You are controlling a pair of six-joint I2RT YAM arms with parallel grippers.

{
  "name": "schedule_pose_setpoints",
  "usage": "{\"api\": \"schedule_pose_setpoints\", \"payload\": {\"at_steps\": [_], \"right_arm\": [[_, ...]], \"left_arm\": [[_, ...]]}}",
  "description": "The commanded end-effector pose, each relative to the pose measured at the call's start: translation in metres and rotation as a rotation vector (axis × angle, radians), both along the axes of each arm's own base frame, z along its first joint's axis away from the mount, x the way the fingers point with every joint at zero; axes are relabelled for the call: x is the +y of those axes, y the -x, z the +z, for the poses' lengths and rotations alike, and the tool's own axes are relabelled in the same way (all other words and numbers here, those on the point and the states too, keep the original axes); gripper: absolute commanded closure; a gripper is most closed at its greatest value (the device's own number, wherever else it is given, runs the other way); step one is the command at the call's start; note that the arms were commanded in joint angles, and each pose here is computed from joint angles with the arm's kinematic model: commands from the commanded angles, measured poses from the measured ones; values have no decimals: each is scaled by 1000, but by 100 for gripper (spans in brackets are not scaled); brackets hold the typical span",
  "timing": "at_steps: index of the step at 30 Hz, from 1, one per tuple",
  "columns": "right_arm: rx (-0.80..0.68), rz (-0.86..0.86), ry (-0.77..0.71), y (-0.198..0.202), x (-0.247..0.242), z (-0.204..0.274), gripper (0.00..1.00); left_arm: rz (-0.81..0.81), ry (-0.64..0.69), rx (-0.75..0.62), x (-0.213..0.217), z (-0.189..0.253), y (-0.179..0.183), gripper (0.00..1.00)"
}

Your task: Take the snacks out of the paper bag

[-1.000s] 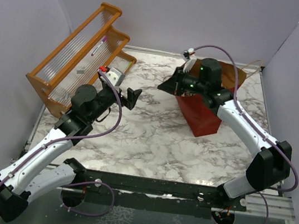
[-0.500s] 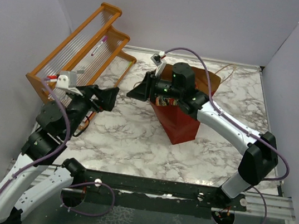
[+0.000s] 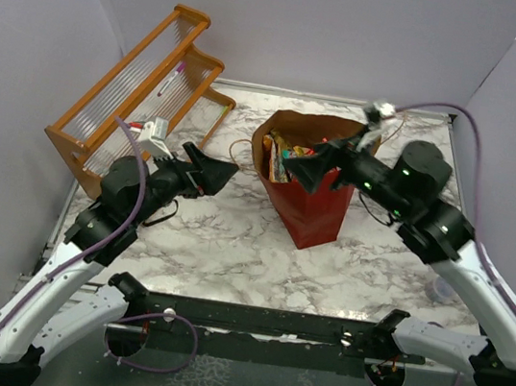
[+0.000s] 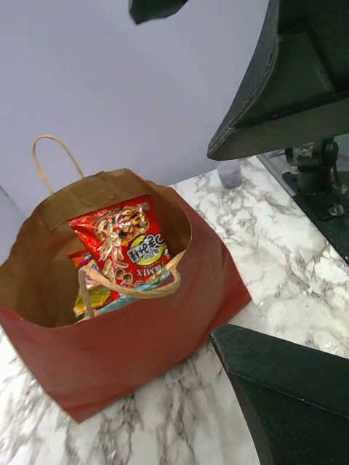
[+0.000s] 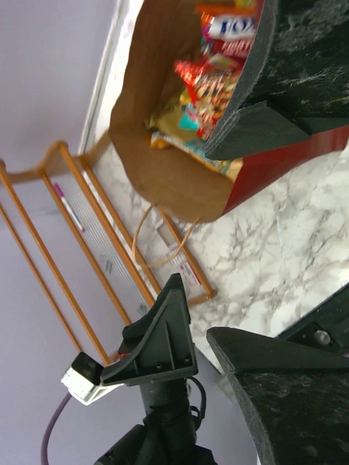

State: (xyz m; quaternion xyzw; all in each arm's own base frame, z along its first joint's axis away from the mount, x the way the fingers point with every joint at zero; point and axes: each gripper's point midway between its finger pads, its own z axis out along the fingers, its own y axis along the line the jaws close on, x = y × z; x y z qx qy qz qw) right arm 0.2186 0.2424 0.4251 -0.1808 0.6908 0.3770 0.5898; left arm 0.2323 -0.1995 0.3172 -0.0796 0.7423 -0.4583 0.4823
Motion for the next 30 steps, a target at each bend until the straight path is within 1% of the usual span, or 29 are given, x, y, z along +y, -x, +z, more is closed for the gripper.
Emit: {"api": "schedule_pose_setpoints", "payload": {"at_steps": [1, 5, 8, 12, 13, 16, 19, 22, 24, 27, 30], "right_arm": [[17, -197, 146, 1, -55, -35, 2], [-8, -217, 136, 12, -71, -35, 2], [-5, -239, 169, 11, -77, -44, 2], [81, -375, 195, -5, -90, -61, 2], [94, -399, 195, -8, -91, -64, 2], [111, -450, 196, -21, -89, -64, 2], [118, -558, 245, -39, -98, -63, 2], [101, -721, 348, -60, -116, -67, 0], [78, -793, 400, -75, -124, -66, 0], [116, -828, 430, -105, -134, -74, 0], [164, -801, 373, -134, -152, -78, 0]], "left_arm": [[-115, 74, -18, -28, 12, -4, 2], [-114, 56, -9, -38, 8, -21, 3], [-107, 58, 11, -44, 3, -33, 6], [-84, 88, 16, -47, -1, -44, 17], [-74, 94, 10, -47, 0, -47, 18], [-64, 108, 0, -49, 1, -55, 28], [-88, 116, 14, -57, -2, -61, 34], [-117, 153, 19, -65, -3, -64, 42], [-127, 166, 19, -67, -2, -63, 46], [-123, 163, 14, -65, 0, -62, 51], [-117, 154, 21, -62, -1, -61, 54]]}}
